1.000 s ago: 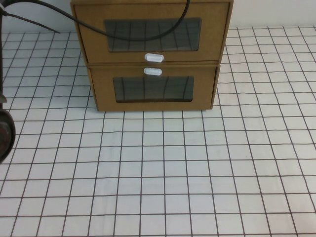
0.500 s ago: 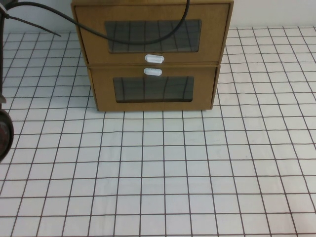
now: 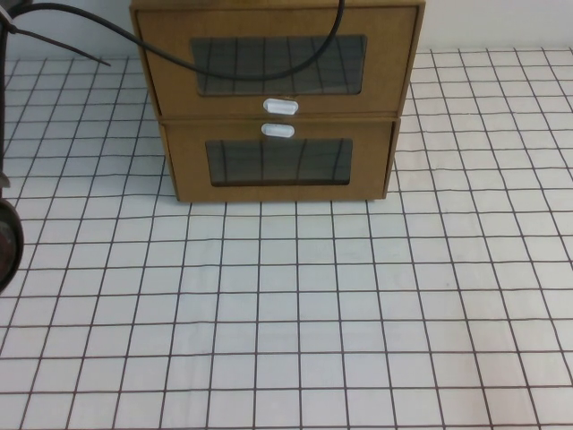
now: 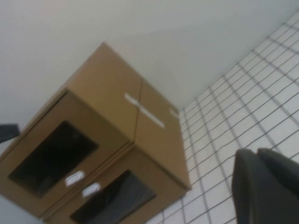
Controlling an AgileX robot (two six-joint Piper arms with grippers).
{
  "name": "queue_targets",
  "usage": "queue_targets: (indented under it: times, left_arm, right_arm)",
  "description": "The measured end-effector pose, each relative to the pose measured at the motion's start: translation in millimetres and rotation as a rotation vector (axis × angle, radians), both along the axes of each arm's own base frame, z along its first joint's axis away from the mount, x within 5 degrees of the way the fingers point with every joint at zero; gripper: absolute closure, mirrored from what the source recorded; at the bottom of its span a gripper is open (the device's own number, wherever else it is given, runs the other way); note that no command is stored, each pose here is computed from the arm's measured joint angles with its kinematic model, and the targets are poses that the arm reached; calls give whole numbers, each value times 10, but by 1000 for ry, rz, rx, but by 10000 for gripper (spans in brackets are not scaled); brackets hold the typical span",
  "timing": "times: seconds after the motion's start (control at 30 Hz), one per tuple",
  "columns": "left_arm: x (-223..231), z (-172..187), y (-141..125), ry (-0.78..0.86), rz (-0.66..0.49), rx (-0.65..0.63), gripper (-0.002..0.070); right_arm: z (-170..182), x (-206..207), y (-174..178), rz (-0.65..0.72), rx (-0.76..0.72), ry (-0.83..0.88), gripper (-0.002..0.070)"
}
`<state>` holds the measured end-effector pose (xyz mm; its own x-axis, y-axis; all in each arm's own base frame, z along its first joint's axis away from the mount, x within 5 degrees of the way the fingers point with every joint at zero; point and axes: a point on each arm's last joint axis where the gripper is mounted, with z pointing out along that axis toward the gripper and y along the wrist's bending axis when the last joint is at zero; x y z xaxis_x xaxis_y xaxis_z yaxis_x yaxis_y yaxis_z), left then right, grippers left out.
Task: Open the shoe box
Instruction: 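Pull the top drawer of the cardboard box fully open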
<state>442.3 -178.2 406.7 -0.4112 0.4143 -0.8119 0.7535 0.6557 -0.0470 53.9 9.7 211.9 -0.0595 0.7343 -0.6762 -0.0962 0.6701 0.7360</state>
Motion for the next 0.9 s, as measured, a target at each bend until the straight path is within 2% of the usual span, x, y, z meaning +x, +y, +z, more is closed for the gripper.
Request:
queue_targets:
  times: [0.07,0.2,0.37,0.5,0.67,0.9]
  left_arm:
    - [0,0,0,0,0,0,677]
    - [1,1,0,-2,1,-1,677]
    - [1,1,0,-2,1,-1,677]
    - [1,1,0,-2,1,-1,677]
    - [3,-3,0,0,1,-1,677]
    - [3,-3,0,0,1,-1,677]
  right_arm:
    - [142,-12,61,68,-28,32,689]
    - [522,58,157,189,-194,168,689]
    - [821,353,198,330,-446,413,689]
    - [967,684,230,453,-565,537,689]
    - [1011,1012,404,601,-652,580,689]
    - [1065,1411,1033,796,-849,590,689]
